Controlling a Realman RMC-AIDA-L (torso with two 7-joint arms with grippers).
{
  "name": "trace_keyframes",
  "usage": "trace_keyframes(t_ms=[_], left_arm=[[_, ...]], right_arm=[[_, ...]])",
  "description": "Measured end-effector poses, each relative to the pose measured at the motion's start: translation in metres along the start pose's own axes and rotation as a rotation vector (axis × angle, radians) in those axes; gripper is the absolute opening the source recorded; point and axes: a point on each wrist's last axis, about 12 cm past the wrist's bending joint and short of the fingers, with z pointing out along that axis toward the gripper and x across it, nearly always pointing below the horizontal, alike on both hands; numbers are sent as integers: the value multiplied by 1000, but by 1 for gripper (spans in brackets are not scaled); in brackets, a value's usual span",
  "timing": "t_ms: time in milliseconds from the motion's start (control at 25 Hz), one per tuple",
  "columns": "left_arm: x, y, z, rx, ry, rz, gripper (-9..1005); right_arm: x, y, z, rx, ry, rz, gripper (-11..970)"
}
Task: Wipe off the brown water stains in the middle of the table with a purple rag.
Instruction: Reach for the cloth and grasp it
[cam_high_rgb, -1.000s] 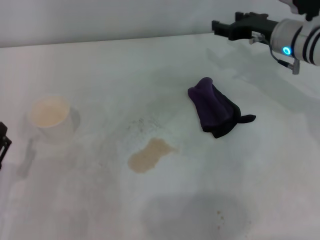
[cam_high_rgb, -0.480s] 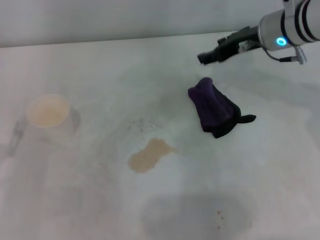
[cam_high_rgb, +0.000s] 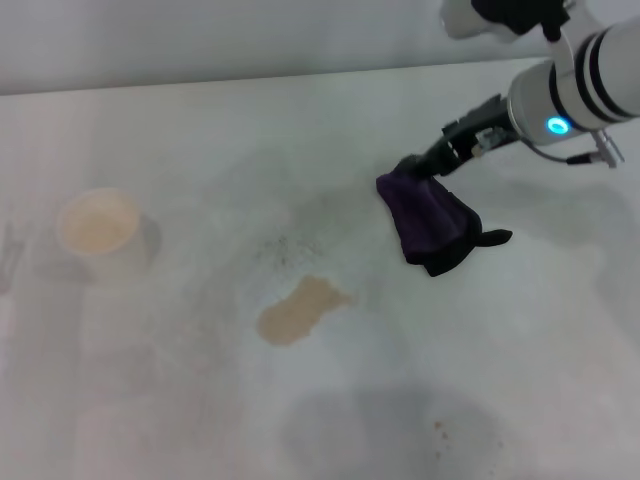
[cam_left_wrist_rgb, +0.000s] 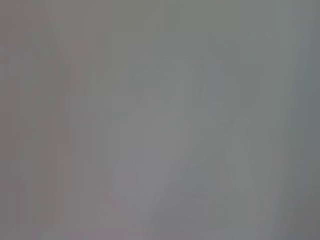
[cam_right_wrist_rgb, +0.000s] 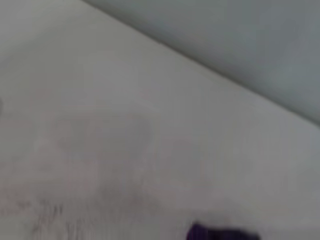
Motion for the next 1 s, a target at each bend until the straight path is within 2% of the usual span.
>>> trace_keyframes(t_ms=[240,360,600,1000], left_arm=[[0,-1,0,0,1,-4,888],[0,-1,0,0,0,-7,888],[-1,-1,2,3,-2,-26,888],[-2,-3,5,17,-6,-25,887]], right_arm=[[21,-7,22,1,60,53,778],[23,-8,26,-1,60,64,778],[26,-8,34,-17,67,81,598],[25,-2,47,-30,103,60,593]])
